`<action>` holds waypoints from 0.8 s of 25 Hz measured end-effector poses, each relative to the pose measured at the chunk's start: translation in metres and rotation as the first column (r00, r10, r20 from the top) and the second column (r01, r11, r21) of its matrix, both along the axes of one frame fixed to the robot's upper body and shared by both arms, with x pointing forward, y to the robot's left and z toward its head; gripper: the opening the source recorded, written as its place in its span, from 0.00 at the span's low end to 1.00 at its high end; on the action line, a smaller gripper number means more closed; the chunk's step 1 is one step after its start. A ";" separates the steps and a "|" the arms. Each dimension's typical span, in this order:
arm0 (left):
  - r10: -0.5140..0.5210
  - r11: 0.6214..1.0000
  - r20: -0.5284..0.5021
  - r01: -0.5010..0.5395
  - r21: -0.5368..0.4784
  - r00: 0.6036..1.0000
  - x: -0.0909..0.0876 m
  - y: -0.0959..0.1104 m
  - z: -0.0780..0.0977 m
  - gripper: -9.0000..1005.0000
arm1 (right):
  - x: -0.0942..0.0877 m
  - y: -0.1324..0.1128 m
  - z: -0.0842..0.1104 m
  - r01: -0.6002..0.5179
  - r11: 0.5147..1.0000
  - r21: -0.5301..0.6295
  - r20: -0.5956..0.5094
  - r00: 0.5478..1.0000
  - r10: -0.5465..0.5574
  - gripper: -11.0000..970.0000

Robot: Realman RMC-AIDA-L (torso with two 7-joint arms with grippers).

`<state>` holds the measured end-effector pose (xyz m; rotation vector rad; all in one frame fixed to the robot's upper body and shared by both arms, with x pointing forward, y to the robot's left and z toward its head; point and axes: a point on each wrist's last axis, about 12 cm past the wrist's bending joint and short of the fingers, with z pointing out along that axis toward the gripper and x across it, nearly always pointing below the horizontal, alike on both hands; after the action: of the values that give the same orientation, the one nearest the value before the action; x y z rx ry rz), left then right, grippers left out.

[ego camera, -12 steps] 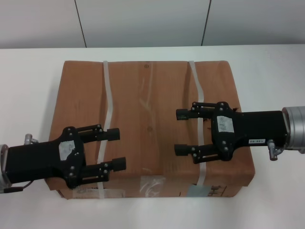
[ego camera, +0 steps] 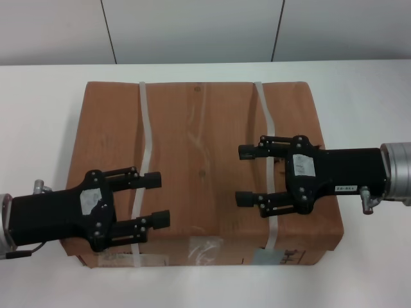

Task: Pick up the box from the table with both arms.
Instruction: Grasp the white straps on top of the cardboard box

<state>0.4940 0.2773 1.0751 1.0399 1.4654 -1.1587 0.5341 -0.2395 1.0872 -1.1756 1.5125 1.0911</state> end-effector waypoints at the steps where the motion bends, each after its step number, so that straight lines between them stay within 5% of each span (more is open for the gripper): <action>1: 0.002 1.000 0.001 -0.002 0.000 1.000 0.000 0.000 0.000 0.68 | 0.000 0.000 0.000 0.002 1.000 0.001 0.000 1.000 -0.002 0.88; 9: 0.021 1.000 -0.005 -0.021 0.006 1.000 0.002 -0.002 -0.002 0.68 | 0.003 -0.001 -0.004 0.051 0.999 -0.011 0.000 0.999 -0.051 0.88; 13: 0.126 0.992 -0.049 -0.126 0.007 0.991 0.012 -0.003 -0.006 0.68 | 0.007 -0.006 -0.011 0.171 0.985 0.003 -0.029 0.985 -0.170 0.88; 20: 0.386 0.921 -0.138 -0.390 -0.001 0.912 0.025 0.005 -0.018 0.68 | 0.011 -0.029 -0.031 0.461 0.887 -0.005 -0.226 0.864 -0.450 0.88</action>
<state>0.5192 0.2822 1.0571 0.6172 1.6659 -0.9703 0.5453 -0.2681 1.0565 -0.6198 1.8080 0.9441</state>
